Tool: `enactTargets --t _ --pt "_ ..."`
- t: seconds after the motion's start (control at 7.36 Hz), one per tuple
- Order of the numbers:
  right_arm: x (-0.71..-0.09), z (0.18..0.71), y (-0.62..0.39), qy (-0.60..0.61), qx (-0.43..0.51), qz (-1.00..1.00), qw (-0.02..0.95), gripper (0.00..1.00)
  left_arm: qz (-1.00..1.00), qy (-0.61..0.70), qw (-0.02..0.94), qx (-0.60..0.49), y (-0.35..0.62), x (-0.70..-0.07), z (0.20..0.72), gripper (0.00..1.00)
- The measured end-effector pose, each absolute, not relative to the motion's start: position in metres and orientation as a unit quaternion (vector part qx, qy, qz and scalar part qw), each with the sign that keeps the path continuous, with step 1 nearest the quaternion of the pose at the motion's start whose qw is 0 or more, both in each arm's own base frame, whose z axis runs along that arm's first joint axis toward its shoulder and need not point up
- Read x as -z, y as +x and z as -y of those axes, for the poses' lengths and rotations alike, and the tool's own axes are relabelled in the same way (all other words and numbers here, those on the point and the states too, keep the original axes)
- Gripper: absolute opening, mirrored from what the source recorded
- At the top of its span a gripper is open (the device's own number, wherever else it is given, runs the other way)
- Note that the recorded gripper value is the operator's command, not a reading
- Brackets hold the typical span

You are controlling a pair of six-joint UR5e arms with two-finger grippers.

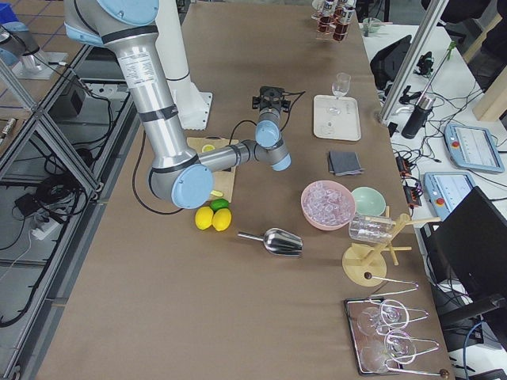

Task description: Take tea from basket to plate

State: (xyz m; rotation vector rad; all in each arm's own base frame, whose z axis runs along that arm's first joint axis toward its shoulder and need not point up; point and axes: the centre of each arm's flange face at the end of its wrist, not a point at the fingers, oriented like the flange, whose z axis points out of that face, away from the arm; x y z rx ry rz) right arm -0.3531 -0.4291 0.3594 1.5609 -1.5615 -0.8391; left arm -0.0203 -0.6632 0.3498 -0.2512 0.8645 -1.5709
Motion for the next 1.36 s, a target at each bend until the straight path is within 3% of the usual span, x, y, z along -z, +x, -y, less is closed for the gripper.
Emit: enactTargets --t 0.95,1.36 --pt "-0.363 0.428 -0.351 0.612 0.328 0.611 0.381 0.99 -0.365 -0.214 0.567 0.707 0.208 -0.094 0.513 0.0" --pt "-0.366 0.427 -0.35 0.612 0.327 0.61 0.383 1.0 -0.355 -0.24 0.611 0.666 0.319 -0.049 0.461 0.0"
